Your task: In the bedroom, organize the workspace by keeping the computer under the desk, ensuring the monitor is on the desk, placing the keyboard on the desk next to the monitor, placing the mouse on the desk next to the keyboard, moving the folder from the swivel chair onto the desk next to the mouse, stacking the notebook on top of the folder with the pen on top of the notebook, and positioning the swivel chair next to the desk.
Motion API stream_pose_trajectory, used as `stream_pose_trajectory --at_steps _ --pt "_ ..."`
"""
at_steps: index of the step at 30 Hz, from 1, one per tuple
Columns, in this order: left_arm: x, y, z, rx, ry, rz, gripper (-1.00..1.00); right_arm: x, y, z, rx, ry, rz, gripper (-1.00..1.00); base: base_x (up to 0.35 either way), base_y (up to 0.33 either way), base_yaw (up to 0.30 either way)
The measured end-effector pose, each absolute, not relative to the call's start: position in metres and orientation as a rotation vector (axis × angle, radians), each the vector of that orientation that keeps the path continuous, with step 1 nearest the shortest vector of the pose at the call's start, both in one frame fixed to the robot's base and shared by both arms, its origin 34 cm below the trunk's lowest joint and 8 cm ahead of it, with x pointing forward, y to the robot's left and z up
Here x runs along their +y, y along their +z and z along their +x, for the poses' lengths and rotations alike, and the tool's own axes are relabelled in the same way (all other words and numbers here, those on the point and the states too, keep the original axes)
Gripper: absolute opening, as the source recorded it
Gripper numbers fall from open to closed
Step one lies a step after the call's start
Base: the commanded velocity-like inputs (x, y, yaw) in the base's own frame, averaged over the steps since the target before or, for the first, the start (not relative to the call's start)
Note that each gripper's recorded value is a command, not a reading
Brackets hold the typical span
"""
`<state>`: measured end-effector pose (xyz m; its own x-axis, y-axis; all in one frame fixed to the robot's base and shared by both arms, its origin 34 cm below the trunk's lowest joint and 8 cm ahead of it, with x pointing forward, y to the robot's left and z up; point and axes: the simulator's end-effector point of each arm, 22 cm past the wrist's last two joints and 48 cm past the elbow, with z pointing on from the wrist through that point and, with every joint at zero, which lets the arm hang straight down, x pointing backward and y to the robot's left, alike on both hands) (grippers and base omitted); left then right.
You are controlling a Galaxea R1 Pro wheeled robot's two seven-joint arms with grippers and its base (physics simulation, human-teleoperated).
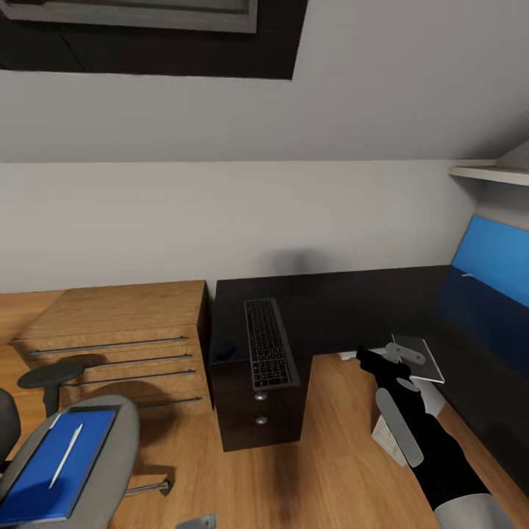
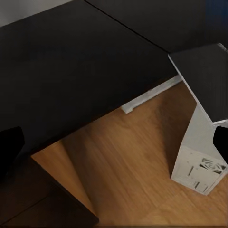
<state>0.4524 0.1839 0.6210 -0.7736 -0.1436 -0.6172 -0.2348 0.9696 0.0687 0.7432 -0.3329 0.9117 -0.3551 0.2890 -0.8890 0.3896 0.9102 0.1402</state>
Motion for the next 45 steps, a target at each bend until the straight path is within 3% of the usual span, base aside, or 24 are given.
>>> stream_pose_trajectory --at_steps 8,23,34,45 --pt "0.179 0.618 0.457 2.459 0.169 -0.272 1.00 -0.334 0.894 0.742 1.982 -0.081 0.536 1.00 -0.004 0.003 -0.001" --pt "0.141 0.656 0.504 2.422 0.126 -0.338 1.00 -0.351 0.841 0.732 1.982 0.181 0.910 1.00 0.000 0.000 0.000" --pt "0.110 0.723 0.549 2.351 0.000 -0.342 1.00 -0.444 0.824 0.714 1.699 0.154 1.267 1.00 0.000 0.000 0.000" --pt "0.098 0.707 0.544 2.387 -0.084 -0.386 1.00 -0.444 0.791 0.711 1.599 0.340 1.453 1.00 0.000 0.000 0.000"
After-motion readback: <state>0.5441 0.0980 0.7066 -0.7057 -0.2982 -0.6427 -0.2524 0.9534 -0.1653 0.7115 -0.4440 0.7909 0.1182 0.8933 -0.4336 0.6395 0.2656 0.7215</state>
